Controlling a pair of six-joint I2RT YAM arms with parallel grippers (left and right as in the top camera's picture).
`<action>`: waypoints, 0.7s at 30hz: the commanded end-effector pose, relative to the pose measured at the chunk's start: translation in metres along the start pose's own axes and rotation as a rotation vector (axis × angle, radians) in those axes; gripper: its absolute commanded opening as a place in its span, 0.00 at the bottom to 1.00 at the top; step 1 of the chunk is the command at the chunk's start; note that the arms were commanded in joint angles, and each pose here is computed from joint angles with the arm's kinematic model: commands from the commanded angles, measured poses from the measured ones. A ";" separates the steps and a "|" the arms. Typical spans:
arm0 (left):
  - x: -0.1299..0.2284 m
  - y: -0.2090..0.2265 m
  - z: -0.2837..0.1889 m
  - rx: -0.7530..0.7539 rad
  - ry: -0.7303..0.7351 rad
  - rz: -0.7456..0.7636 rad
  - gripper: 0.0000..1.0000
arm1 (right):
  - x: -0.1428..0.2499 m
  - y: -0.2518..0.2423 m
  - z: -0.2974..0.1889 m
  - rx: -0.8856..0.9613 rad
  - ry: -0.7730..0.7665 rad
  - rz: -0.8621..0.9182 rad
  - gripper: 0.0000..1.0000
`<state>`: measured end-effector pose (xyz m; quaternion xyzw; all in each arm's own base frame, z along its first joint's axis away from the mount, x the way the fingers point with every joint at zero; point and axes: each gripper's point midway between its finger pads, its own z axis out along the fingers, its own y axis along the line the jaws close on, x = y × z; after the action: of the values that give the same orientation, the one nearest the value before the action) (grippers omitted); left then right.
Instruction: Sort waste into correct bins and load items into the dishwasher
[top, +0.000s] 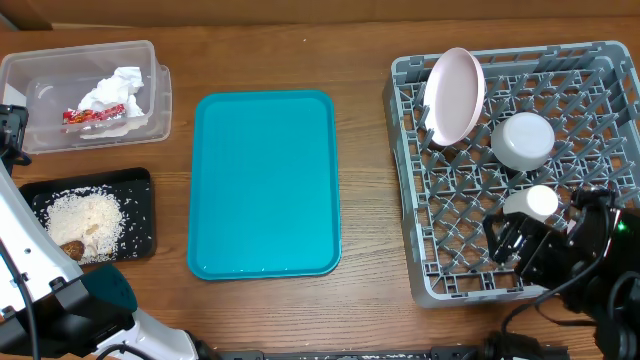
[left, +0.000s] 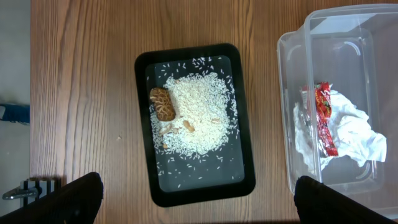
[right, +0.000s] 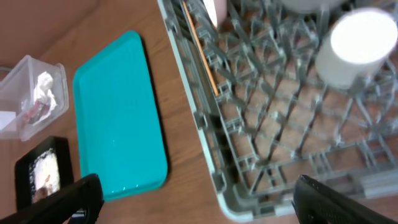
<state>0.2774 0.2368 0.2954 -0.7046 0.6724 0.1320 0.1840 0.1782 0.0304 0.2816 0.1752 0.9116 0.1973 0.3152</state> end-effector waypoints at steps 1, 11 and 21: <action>-0.001 -0.001 0.002 -0.009 -0.012 -0.011 1.00 | -0.005 0.001 0.006 -0.027 -0.065 -0.046 1.00; -0.001 -0.001 0.002 -0.010 -0.012 -0.011 1.00 | 0.009 0.027 0.059 -0.350 -0.350 -0.381 1.00; -0.001 -0.001 0.002 -0.010 -0.012 -0.011 1.00 | 0.026 0.022 0.104 -0.513 -0.681 -0.547 1.00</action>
<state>0.2774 0.2368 0.2954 -0.7046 0.6724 0.1320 0.1840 0.2307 0.0871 0.2077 -0.0919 0.7108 0.2636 0.6456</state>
